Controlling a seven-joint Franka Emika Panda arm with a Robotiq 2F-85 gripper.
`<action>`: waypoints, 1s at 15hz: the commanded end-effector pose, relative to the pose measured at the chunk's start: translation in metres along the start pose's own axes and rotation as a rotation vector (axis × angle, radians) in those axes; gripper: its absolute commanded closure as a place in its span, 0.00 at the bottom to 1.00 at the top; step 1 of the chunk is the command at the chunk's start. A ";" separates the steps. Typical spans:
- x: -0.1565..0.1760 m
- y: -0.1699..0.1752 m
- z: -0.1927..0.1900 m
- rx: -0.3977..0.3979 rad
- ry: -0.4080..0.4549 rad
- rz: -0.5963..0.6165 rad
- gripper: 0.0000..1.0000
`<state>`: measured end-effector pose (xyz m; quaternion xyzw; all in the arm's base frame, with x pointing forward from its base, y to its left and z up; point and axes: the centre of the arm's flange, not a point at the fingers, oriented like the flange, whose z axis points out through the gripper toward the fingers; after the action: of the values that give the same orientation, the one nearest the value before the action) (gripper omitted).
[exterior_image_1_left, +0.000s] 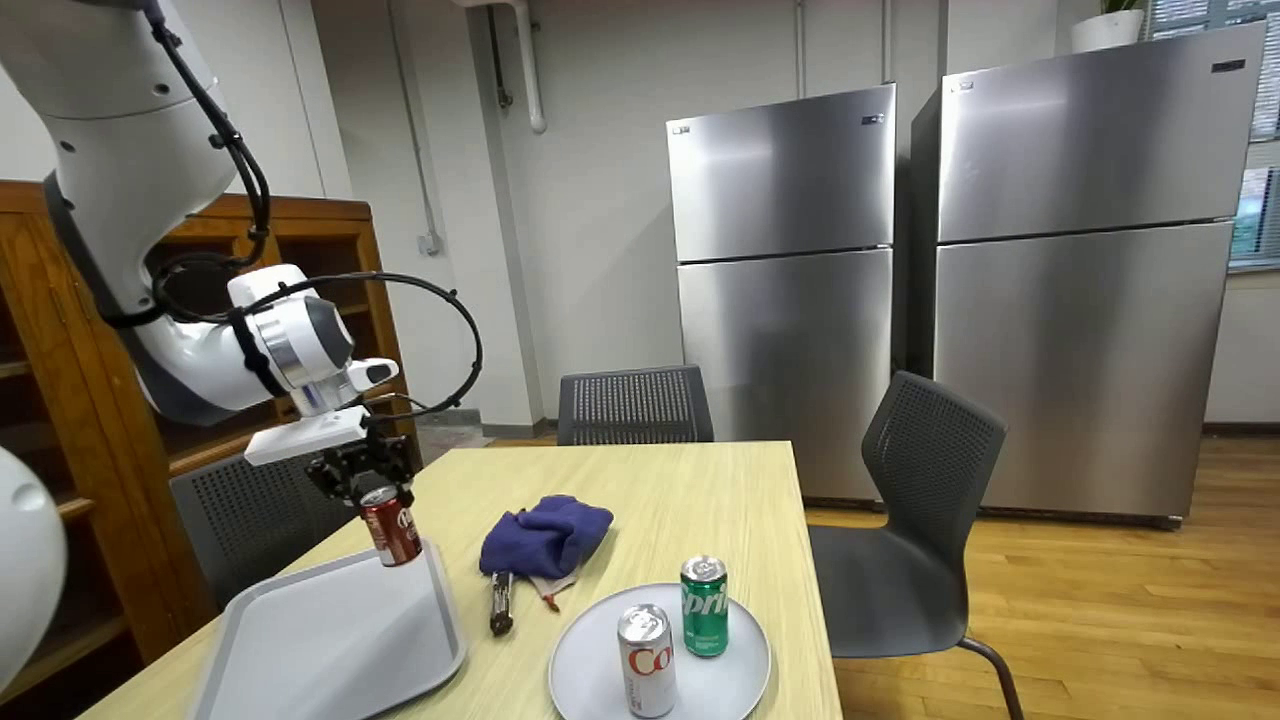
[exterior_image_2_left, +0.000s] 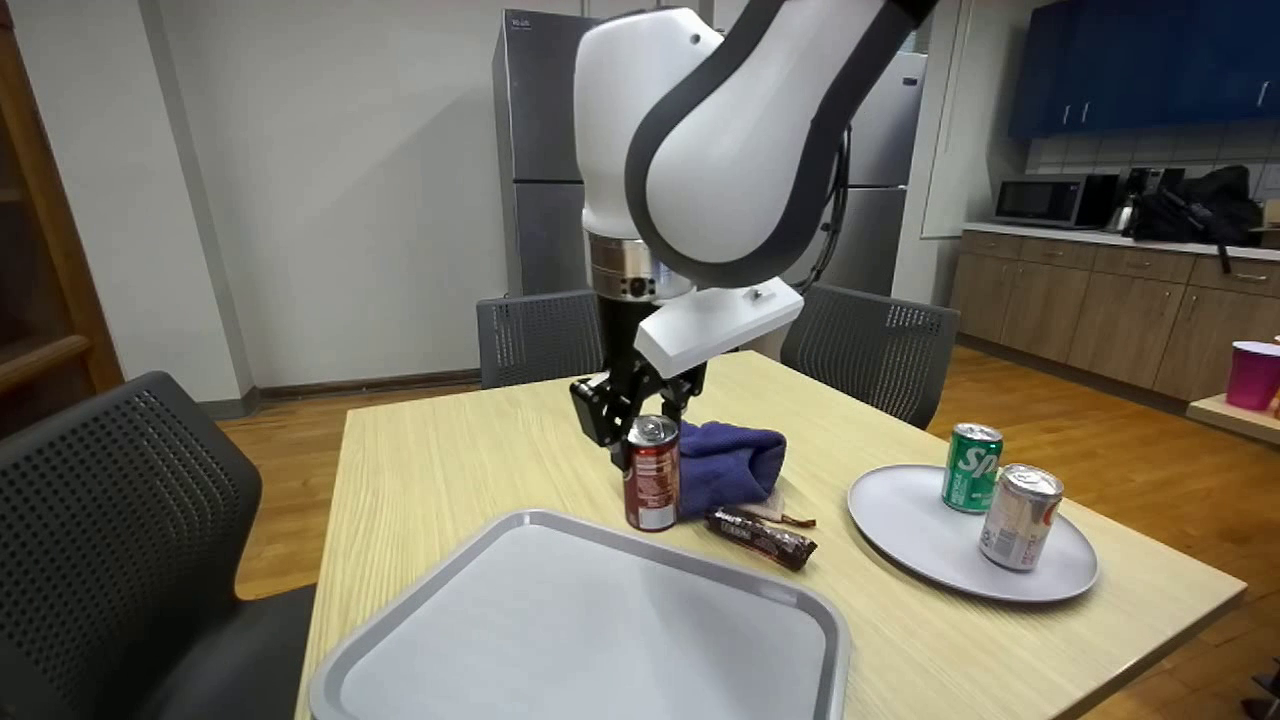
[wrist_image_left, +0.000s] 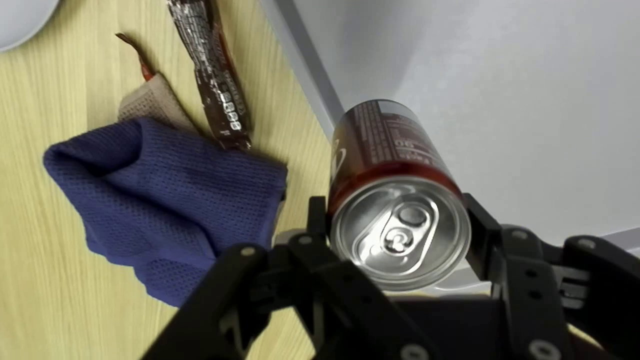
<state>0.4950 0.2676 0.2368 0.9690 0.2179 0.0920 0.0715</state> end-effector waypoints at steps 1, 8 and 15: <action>0.030 -0.027 -0.007 0.009 0.004 -0.057 0.61; 0.064 -0.062 0.011 0.073 0.004 -0.136 0.61; 0.087 -0.069 0.045 0.106 -0.010 -0.163 0.61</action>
<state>0.5330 0.3490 0.1949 0.9538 0.2888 0.0777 0.0298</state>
